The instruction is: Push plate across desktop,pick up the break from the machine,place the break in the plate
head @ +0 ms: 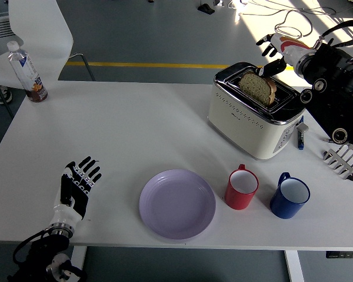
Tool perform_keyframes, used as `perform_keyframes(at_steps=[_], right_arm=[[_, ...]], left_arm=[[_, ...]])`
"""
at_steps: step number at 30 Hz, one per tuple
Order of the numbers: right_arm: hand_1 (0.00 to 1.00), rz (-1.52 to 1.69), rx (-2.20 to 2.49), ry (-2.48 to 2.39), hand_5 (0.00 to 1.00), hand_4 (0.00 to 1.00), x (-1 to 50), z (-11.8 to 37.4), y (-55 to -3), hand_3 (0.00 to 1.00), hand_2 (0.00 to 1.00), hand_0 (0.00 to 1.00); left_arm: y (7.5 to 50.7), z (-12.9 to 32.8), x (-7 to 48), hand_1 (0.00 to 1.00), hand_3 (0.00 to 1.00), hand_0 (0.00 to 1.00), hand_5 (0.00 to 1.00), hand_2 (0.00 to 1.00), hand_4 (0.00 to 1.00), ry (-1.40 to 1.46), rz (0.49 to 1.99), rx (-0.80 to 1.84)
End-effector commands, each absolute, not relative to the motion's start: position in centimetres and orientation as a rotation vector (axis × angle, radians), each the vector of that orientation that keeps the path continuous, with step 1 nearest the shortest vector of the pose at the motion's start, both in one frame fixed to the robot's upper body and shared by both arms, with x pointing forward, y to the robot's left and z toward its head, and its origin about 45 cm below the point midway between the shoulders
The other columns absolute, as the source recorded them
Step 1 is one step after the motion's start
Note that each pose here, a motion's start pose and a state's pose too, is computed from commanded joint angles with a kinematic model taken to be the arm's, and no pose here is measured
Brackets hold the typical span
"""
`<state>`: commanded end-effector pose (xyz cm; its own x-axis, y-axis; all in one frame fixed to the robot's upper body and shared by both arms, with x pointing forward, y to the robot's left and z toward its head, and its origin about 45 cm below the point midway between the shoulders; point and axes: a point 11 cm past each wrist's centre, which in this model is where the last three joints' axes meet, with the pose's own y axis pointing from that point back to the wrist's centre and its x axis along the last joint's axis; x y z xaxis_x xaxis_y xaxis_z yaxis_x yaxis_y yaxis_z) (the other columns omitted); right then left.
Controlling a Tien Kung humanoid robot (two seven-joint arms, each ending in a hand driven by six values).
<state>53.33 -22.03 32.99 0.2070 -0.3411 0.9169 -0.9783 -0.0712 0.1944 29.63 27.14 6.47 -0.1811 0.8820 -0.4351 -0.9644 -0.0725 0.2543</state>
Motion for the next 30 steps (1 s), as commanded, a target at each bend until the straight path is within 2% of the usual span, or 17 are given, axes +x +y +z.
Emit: perform_keyframes(at_steps=[20, 21, 26, 27, 30], right_arm=[[0.668, 0.813, 1.489, -1.184, 0.273, 0.770, 54.2, 30.4, -21.0, 0.806, 0.650, 0.749], [0.639, 0.808, 1.486, -1.190, 0.279, 0.769, 54.2, 30.2, -21.0, 0.744, 0.603, 0.701], [0.639, 0.798, 1.487, -1.199, 0.279, 0.769, 54.1, 29.4, -20.8, 0.744, 0.603, 0.701], [0.590, 0.797, 1.487, -1.198, 0.278, 0.762, 54.1, 29.3, -20.8, 0.695, 0.558, 0.636], [0.590, 0.794, 1.484, -1.191, 0.278, 0.762, 54.1, 29.0, -20.5, 0.695, 0.558, 0.636]], left_arm=[[27.3, 7.0, 30.0, 0.773, 0.734, 0.790, 0.998, 0.821, 0.446, 0.553, 1.665, -0.207], [27.3, 7.0, 30.1, 0.772, 0.733, 0.789, 0.998, 0.821, 0.445, 0.552, 1.665, -0.206], [27.4, 7.0, 30.0, 0.772, 0.733, 0.789, 0.998, 0.821, 0.445, 0.552, 1.668, -0.206], [27.4, 7.0, 30.0, 0.771, 0.733, 0.788, 0.994, 0.821, 0.442, 0.552, 1.669, -0.206], [27.5, 6.9, 30.0, 0.771, 0.733, 0.788, 0.994, 0.821, 0.442, 0.552, 1.673, -0.207]])
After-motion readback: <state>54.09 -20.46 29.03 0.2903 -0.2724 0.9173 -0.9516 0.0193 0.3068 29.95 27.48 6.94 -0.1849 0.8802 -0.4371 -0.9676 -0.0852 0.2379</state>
